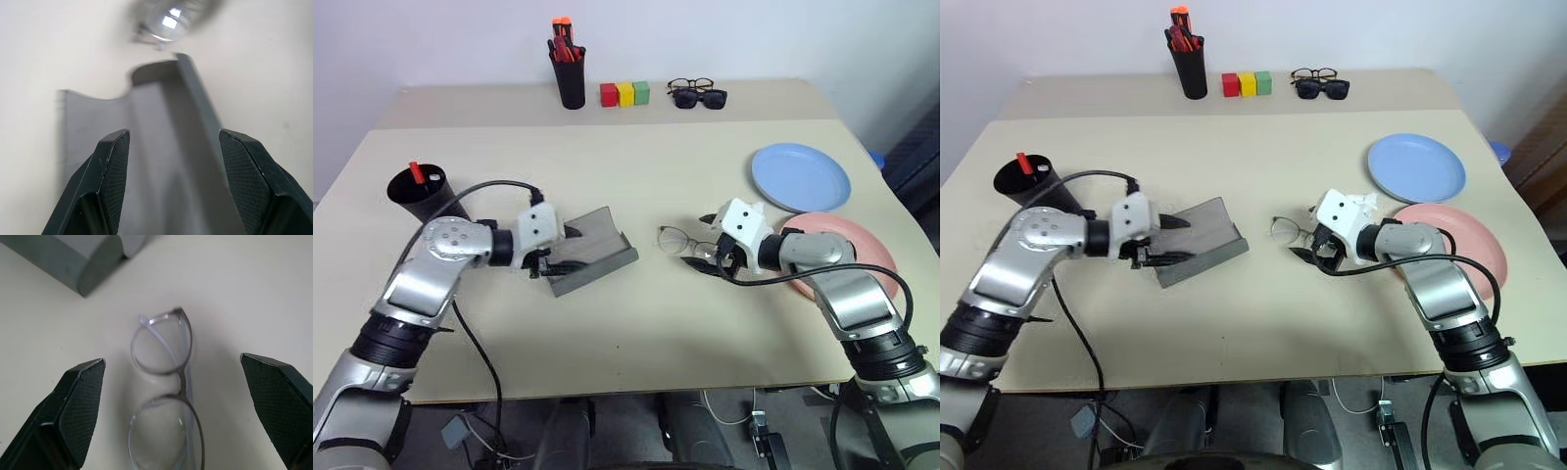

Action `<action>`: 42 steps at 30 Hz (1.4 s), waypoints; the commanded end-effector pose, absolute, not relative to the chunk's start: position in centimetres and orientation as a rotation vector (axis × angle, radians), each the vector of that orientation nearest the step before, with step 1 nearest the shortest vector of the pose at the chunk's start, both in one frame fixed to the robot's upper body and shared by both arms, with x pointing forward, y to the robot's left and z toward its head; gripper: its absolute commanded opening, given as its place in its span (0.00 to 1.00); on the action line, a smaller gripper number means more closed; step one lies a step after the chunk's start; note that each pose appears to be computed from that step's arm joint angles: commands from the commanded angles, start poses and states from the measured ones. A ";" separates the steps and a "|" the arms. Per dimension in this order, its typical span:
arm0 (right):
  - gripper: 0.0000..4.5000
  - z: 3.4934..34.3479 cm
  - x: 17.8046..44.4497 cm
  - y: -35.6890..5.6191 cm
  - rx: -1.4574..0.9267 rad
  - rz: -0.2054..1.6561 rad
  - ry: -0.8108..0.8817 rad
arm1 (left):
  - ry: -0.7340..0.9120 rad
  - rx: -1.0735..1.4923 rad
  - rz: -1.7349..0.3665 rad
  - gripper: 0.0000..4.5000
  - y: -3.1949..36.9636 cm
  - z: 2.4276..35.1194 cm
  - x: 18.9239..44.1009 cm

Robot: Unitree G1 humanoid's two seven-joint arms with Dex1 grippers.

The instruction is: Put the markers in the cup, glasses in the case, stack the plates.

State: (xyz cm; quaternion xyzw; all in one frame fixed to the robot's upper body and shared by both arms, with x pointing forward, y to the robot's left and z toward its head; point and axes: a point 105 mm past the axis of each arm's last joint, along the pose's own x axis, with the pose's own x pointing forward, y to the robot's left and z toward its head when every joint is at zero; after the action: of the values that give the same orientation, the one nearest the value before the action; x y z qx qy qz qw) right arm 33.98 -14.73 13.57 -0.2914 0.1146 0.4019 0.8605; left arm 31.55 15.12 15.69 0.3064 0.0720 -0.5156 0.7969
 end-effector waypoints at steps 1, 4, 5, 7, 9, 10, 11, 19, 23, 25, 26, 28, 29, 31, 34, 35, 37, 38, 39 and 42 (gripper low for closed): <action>1.00 13.9 34.4 -14.6 -0.629 0.822 0.231 | 0.126 0.628 -1.033 0.64 16.5 16.9 30.7; 1.00 13.7 34.9 -14.7 -0.627 0.797 0.242 | 0.141 0.576 -0.975 0.64 17.4 16.7 30.0; 0.95 13.6 35.2 -14.7 -0.628 0.785 0.246 | 0.149 0.547 -0.946 0.65 17.9 16.4 29.7; 0.81 13.3 35.7 -14.8 -0.624 0.765 0.260 | 0.174 0.483 -0.890 0.65 18.7 15.8 29.0; 0.59 13.1 35.9 -14.9 -0.623 0.749 0.269 | 0.185 0.456 -0.855 0.65 19.0 15.4 28.3; 0.48 13.1 36.0 -14.9 -0.624 0.747 0.272 | 0.191 0.441 -0.838 0.65 19.1 15.2 28.0; 0.34 13.1 35.9 -14.9 -0.627 0.747 0.275 | 0.198 0.429 -0.821 0.65 19.3 15.0 27.7; 0.01 15.1 36.0 -13.8 -0.701 0.781 0.184 | 0.215 0.377 -0.674 0.65 21.5 14.6 26.9; 0.01 17.2 35.8 -11.9 -0.703 0.828 0.100 | 0.232 0.366 -0.626 0.65 22.5 14.2 26.3; 0.01 17.6 35.6 -11.3 -0.716 0.855 0.082 | 0.241 0.361 -0.609 0.65 22.7 14.0 26.1; 0.01 17.6 35.6 -11.2 -0.721 0.858 0.079 | 0.242 0.361 -0.605 0.65 22.7 13.9 26.1; 0.01 17.7 35.8 -11.3 -0.735 0.849 0.075 | 0.238 0.363 -0.606 0.65 22.6 13.9 26.0; 0.01 17.8 36.1 -11.5 -0.745 0.835 0.071 | 0.235 0.361 -0.606 0.65 22.5 14.0 26.0; 0.10 18.0 36.9 -12.6 -0.743 0.788 0.090 | 0.230 0.357 -0.614 0.65 22.2 14.0 25.9; 0.32 18.4 38.1 -14.6 -0.727 0.709 0.138 | 0.232 0.354 -0.649 0.65 21.3 14.0 25.5; 0.42 18.5 38.6 -15.6 -0.722 0.667 0.157 | 0.228 0.359 -0.686 0.65 20.6 14.0 25.3; 0.65 18.6 39.5 -17.5 -0.692 0.581 0.198 | 0.211 0.381 -0.774 0.65 18.5 14.0 24.9; 0.77 18.5 39.9 -18.0 -0.668 0.555 0.213 | 0.199 0.387 -0.803 0.65 17.8 14.1 24.8; 0.77 18.3 40.2 -18.4 -0.640 0.536 0.224 | 0.189 0.384 -0.822 0.65 17.2 14.1 24.8; 0.77 17.7 40.8 -19.1 -0.563 0.498 0.258 | 0.179 0.374 -0.839 0.65 16.4 14.2 25.1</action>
State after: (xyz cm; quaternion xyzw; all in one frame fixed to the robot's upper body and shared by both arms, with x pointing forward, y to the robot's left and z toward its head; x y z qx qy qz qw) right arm 40.29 -18.91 16.18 -0.2884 0.1450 0.2562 0.9111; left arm 25.19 17.15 13.41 0.1732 0.1056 -0.3955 0.8958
